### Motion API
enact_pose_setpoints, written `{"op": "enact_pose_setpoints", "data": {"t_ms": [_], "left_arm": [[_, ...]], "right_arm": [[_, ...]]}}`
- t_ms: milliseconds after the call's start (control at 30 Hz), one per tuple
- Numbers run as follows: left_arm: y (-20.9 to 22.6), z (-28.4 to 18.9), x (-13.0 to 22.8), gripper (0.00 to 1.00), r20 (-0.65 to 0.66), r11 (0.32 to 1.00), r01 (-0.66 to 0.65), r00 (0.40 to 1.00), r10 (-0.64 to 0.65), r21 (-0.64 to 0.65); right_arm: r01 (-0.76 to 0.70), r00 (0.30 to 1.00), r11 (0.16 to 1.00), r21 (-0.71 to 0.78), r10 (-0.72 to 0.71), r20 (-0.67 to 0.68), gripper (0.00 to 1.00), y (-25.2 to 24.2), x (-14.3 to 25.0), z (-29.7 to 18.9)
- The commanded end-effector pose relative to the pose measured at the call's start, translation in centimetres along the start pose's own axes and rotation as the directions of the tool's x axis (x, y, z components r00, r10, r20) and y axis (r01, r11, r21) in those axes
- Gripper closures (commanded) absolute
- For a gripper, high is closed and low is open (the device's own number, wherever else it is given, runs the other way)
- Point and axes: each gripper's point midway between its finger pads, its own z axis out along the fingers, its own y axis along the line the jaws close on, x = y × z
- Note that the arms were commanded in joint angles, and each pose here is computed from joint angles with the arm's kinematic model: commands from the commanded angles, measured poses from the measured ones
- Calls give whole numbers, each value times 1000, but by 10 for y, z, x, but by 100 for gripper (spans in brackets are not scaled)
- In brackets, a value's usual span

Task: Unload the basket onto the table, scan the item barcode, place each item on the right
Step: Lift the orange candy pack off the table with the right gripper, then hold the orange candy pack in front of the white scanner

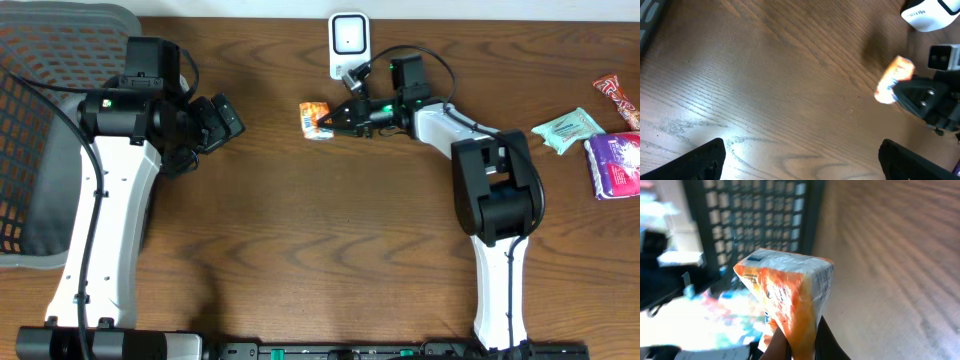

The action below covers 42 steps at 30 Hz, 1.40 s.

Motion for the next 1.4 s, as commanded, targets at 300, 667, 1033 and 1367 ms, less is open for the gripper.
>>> {"op": "enact_pose_setpoints", "data": {"t_ms": [300, 667, 1033, 1367], "left_arm": [[1, 0, -2, 2, 1, 1000, -10, 1000, 10, -3], [1, 0, -2, 2, 1, 1000, -10, 1000, 10, -3], [1, 0, -2, 2, 1, 1000, -10, 1000, 10, -4], [1, 0, -2, 2, 1, 1000, -10, 1000, 10, -3]], "right_arm": [[117, 990, 984, -138, -125, -57, 99, 24, 8, -10], [213, 955, 973, -88, -188, 229, 99, 92, -78, -40], [148, 841, 979, 140, -199, 503, 99, 79, -154, -80], [-190, 722, 470, 862, -528, 447, 99, 22, -180, -168]]}}
